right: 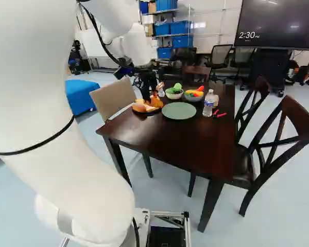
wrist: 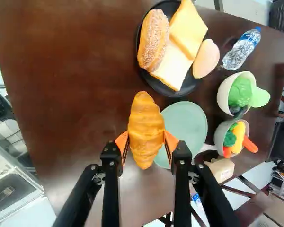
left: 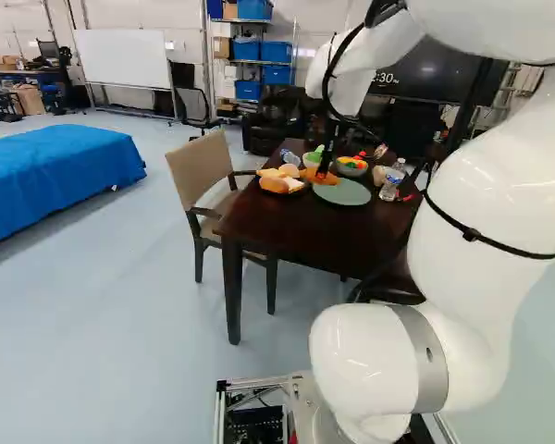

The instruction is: Move the croissant to the empty plate

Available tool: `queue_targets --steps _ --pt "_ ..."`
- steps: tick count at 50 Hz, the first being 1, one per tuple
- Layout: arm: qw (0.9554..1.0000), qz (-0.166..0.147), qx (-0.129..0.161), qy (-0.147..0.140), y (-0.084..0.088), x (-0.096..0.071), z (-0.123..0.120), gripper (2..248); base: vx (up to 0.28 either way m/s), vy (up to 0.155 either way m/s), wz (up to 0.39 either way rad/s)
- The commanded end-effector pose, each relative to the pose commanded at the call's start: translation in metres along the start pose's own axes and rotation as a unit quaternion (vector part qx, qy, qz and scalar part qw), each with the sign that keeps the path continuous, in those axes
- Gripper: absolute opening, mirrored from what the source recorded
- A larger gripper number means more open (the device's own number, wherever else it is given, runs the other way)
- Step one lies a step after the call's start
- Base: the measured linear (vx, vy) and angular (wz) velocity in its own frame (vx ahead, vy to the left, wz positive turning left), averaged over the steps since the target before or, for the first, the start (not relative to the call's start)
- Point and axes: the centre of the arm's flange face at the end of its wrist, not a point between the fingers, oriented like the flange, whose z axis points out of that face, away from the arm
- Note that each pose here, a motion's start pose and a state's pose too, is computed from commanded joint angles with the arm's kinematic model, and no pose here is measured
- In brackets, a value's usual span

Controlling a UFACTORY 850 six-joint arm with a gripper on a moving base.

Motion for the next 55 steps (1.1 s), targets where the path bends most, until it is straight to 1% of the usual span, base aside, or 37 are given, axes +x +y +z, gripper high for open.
queue_targets --steps 30,55 --pt "0.9995 0.028 -0.011 -0.01 0.057 -0.019 0.021 119 0.0 0.0 0.0" --pt "0.9982 0.053 -0.023 -0.019 0.101 -0.041 0.038 119 0.0 0.0 0.0"
